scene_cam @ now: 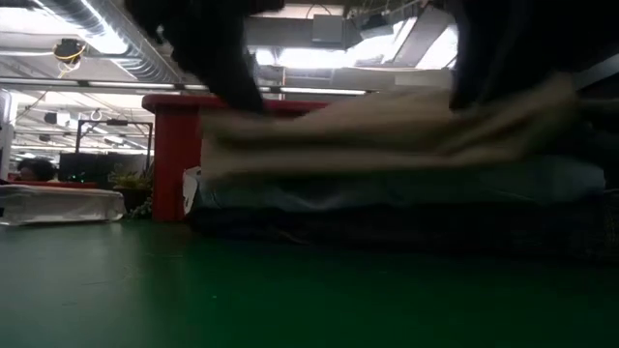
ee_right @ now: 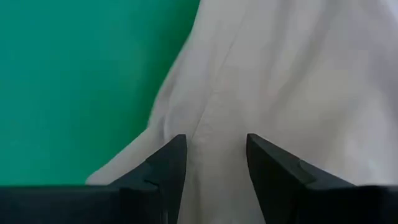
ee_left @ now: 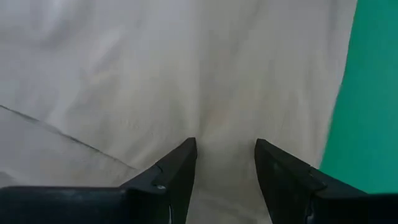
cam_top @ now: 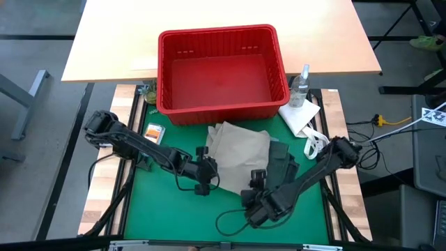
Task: Fold laundry
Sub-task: Stack the beige shorts on top of the green shirt
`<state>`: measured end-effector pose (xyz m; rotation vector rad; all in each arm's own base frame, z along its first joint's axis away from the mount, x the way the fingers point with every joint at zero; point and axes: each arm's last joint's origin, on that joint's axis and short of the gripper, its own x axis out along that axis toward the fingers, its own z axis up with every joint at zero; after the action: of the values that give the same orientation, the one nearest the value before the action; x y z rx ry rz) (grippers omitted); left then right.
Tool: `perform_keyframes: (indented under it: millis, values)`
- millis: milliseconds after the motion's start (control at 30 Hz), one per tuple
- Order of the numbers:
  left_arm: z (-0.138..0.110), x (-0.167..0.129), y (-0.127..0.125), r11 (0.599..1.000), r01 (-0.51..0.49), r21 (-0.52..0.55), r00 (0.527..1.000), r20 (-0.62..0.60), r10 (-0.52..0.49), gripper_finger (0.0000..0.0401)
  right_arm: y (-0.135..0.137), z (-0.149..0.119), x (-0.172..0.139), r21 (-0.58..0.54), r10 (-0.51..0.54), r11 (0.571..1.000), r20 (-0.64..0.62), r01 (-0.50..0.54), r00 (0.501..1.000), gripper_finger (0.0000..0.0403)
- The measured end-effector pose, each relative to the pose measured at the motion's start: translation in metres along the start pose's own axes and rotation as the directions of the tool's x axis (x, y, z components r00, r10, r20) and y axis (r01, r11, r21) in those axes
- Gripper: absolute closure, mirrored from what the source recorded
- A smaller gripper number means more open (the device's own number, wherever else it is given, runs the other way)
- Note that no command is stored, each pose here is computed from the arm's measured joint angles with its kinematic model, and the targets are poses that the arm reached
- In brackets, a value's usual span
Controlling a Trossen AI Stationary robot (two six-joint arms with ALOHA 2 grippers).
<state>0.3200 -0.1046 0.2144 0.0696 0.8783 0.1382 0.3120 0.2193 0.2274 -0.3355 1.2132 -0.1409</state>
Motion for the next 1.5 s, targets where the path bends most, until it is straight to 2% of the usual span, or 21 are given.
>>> perform_keyframes:
  millis: [100, 267, 567, 833, 967, 1067, 1167, 1300, 1400, 1500]
  values:
    - [-0.008, 0.009, -0.004, 1.0, -0.01, 0.008, 0.998, -0.059, 0.011, 0.0241, 0.008, -0.001, 0.009, -0.014, 0.036, 0.999, -0.047, -0.037, 0.998, 0.0236]
    - [-0.013, 0.013, -0.012, 0.999, 0.027, 0.027, 0.995, -0.1, -0.024, 0.0241, 0.011, -0.003, 0.012, -0.012, 0.111, 0.994, -0.1, -0.112, 0.989, 0.0236]
    - [-0.014, -0.007, -0.009, 0.999, 0.032, 0.043, 0.993, -0.111, -0.027, 0.0241, 0.011, -0.004, 0.01, -0.008, 0.151, 0.988, -0.125, -0.153, 0.98, 0.0236]
    - [-0.006, -0.025, 0.001, 1.0, -0.01, 0.02, 0.999, -0.043, 0.01, 0.0241, 0.001, 0.009, -0.02, -0.026, 0.14, 0.989, -0.117, -0.144, 0.983, 0.0236]
    - [-0.002, -0.03, 0.01, 0.998, -0.058, 0.004, 0.998, -0.007, 0.058, 0.0241, -0.011, 0.018, -0.045, -0.043, 0.062, 0.997, -0.072, -0.065, 0.995, 0.0236]
    - [0.004, -0.027, 0.02, 0.995, -0.098, -0.027, 0.995, 0.025, 0.099, 0.0241, -0.023, 0.022, -0.061, -0.056, -0.057, 0.997, -0.025, 0.056, 0.998, 0.0236]
    - [0.01, -0.023, 0.031, 0.991, -0.123, -0.057, 0.991, 0.051, 0.126, 0.0241, -0.038, 0.025, -0.069, -0.06, -0.195, 0.979, 0.011, 0.195, 0.981, 0.0236]
    - [0.018, -0.017, 0.051, 0.981, -0.152, -0.118, 0.984, 0.075, 0.161, 0.0241, -0.061, 0.03, -0.061, -0.052, -0.275, 0.961, -0.029, 0.273, 0.961, 0.0236]
    - [0.022, -0.013, 0.067, 0.971, -0.176, -0.159, 0.977, 0.09, 0.192, 0.0241, -0.076, 0.033, -0.044, -0.083, -0.286, 0.956, -0.083, 0.28, 0.954, 0.0236]
    - [0.021, -0.004, 0.08, 0.961, -0.208, -0.182, 0.974, 0.056, 0.221, 0.0241, -0.091, 0.03, -0.023, -0.106, -0.283, 0.958, -0.18, 0.267, 0.942, 0.0236]
